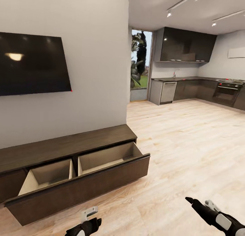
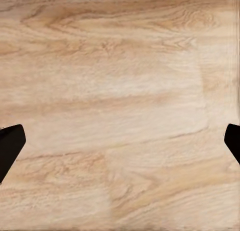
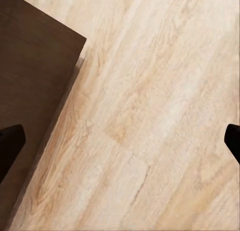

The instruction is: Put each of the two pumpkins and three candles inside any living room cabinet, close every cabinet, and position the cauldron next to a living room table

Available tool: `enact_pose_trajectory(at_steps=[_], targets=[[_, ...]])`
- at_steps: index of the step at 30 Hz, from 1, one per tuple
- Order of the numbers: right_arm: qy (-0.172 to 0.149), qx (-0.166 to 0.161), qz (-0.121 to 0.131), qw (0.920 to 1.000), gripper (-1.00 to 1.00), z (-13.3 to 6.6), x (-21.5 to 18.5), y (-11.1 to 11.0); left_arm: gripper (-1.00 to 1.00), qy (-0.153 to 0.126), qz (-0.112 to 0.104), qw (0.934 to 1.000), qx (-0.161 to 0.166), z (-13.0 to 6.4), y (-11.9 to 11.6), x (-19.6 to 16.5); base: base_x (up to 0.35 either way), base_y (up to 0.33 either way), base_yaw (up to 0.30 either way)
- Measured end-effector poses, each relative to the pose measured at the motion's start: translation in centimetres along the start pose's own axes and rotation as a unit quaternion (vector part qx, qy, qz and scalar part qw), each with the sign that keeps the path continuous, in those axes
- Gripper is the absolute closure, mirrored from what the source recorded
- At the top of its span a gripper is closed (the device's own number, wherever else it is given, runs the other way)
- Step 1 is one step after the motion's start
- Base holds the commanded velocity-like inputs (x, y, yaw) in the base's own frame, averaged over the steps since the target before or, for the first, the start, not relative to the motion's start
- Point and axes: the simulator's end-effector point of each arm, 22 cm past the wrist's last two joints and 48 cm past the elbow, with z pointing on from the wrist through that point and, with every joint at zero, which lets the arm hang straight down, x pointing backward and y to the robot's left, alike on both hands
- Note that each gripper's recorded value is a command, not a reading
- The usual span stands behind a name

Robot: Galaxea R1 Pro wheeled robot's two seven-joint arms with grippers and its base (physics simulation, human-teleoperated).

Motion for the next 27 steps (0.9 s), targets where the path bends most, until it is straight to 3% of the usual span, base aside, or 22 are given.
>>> enact_pose_trajectory(at_steps=[2,5,18,24,27], targets=[[-0.031,-0.004,-0.013,0.9994,-1.00,0.3,-0.6,0.7,-1.00,0.000,0.001,1.0000,0.000,0.0,0.0,0.1,-0.133,0.003,-0.282],[-0.041,-0.010,-0.021,0.9989,-1.00,0.7,-0.1,1.6,-1.00,0.001,0.002,1.0000,0.000,0.0,0.1,0.1,-0.046,0.001,-0.270],[-0.012,-0.013,-0.051,0.9985,-1.00,2.0,3.6,3.3,-1.00,0.006,-0.004,1.0000,-0.001,0.2,0.2,0.6,-0.004,0.000,-0.258],[-0.003,-0.008,-0.058,0.9983,-1.00,2.1,4.1,2.9,-1.00,0.019,-0.004,0.9997,0.017,0.3,-2.9,2.2,0.000,0.000,-0.254],[0.002,-0.006,-0.068,0.9977,-1.00,2.1,4.5,2.7,-1.00,0.031,-0.001,0.9995,0.011,0.5,-2.5,3.4,0.000,0.000,-0.253]])
